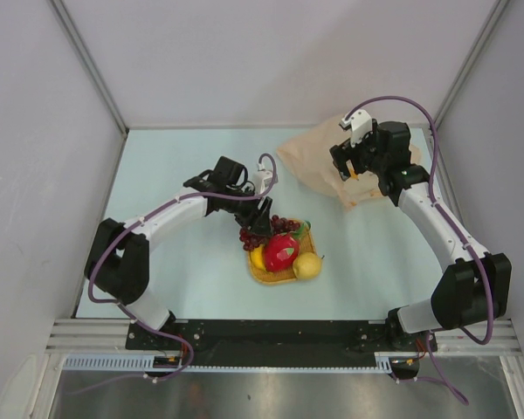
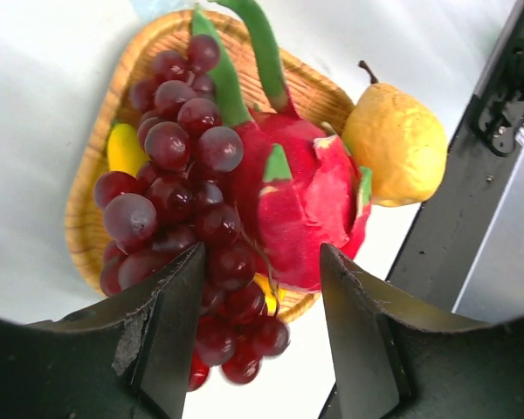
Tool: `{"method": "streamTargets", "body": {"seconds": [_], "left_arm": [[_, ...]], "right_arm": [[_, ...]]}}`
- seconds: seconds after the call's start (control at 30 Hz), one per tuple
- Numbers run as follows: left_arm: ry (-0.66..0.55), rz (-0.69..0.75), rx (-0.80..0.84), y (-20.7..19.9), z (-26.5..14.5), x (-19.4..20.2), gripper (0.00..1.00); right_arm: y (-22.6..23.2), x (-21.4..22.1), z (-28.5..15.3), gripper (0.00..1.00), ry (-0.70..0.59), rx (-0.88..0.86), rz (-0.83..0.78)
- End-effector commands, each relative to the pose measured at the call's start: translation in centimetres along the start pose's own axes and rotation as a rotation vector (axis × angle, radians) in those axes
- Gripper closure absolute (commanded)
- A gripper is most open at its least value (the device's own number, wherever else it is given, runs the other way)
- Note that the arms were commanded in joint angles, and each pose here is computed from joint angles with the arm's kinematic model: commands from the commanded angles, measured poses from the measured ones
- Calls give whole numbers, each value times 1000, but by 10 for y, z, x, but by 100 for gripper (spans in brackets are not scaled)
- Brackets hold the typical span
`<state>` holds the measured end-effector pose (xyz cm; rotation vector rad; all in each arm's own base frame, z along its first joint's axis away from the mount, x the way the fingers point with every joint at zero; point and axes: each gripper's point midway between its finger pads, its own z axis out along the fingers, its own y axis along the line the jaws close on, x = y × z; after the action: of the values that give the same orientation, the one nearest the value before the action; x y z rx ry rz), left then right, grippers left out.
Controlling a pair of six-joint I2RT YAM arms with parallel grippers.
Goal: Take the fake fruits out of the plastic bag
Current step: Place the fake fruit on the plate.
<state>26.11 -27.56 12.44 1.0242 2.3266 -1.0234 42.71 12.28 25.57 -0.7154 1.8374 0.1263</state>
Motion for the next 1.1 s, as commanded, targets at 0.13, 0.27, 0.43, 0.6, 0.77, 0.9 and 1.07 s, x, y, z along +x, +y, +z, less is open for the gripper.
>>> {"method": "streamTargets", "body": {"seconds": [0.13, 0.27, 0.43, 0.6, 0.77, 0.9, 1.07], "left_arm": [[-4, 37, -84, 14, -2, -4, 40], [9, 25, -92, 19, 2, 0, 41], [11, 29, -84, 18, 4, 0, 58], [6, 39, -84, 19, 4, -2, 92], [4, 35, -81, 19, 4, -2, 100], [14, 30, -80, 19, 5, 2, 100], [-11, 46, -71, 12, -3, -9, 100]], "right_arm": [[-4, -15, -6, 9, -55, 16, -1], [-4, -16, -7, 9, -56, 18, -2], [-3, -15, -7, 9, -53, 16, -2], [-4, -14, -6, 9, -51, 15, 0], [-4, -13, -5, 9, -50, 16, 0], [-4, -14, -6, 9, -51, 15, -1], [-6, -13, -6, 9, -49, 19, 1]]}}
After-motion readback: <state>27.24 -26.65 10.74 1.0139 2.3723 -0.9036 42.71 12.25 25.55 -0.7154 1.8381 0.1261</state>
